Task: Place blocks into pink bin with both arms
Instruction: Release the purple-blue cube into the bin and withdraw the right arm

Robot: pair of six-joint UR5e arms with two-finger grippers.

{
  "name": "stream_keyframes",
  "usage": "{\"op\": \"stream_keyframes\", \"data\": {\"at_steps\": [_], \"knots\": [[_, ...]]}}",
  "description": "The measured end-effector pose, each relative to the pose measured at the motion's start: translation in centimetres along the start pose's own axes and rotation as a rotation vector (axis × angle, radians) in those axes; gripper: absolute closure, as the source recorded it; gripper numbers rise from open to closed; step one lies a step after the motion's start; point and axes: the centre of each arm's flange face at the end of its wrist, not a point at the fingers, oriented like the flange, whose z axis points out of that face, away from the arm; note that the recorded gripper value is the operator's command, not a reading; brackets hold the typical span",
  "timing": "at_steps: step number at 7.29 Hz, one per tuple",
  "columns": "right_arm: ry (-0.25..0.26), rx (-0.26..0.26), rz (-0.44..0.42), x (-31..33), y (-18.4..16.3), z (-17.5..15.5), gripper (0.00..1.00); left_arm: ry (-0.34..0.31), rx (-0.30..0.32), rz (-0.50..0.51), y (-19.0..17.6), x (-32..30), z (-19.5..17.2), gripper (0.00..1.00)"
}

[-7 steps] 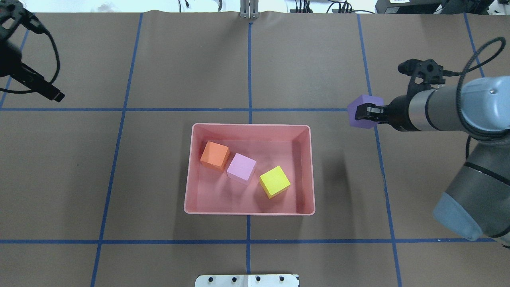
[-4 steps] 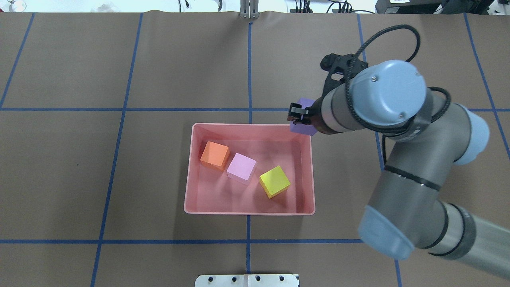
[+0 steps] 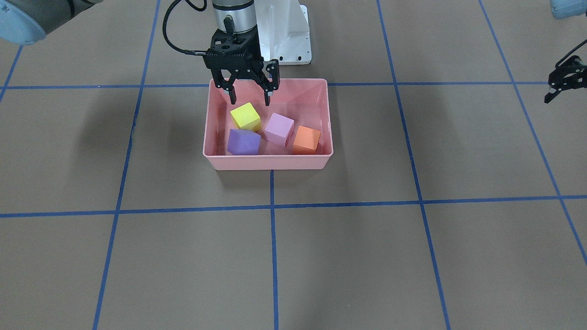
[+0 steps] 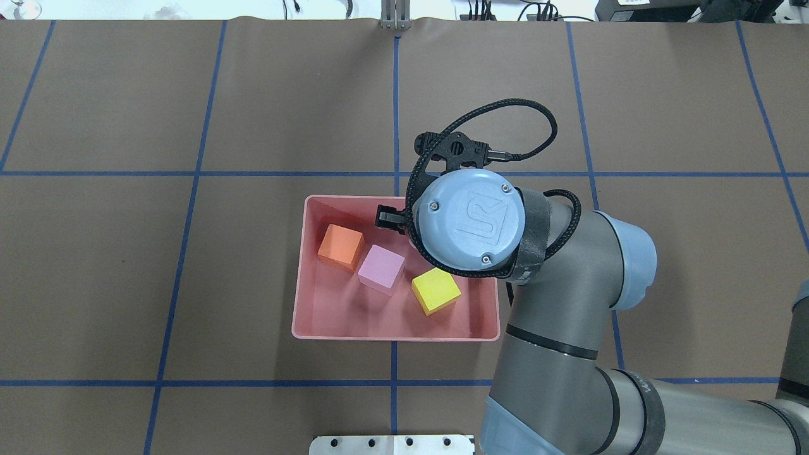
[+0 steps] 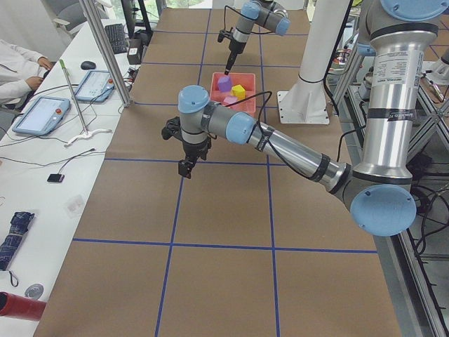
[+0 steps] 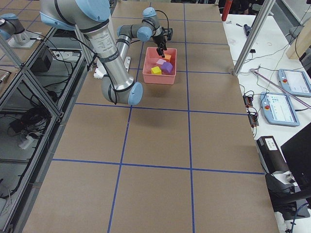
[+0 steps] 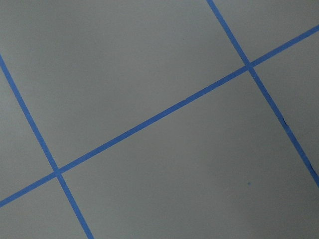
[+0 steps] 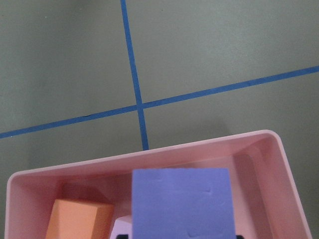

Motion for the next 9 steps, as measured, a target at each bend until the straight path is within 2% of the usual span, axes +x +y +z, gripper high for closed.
{"op": "stream_keyframes", "data": {"at_steps": [1, 4, 7, 9], "knots": [[0.016, 0.003, -0.040, 0.8, -2.0, -0.3, 0.01, 0.000, -0.005, -0.006, 0.3, -0.2, 0.2, 0.00], [0.041, -0.074, -0.139, 8.8, -14.1, -2.0, 0.01, -0.035, -0.004, -0.106, 2.9, -5.5, -0.1, 0.00], [0.076, -0.171, -0.317, 25.2, -24.5, -3.1, 0.01, -0.038, -0.023, -0.191, 8.3, -9.8, 0.7, 0.00], [0.120, -0.233, -0.402, 38.6, -28.3, -3.2, 0.01, -0.029, -0.048, -0.233, 11.8, -10.8, 1.7, 0.00]]}}
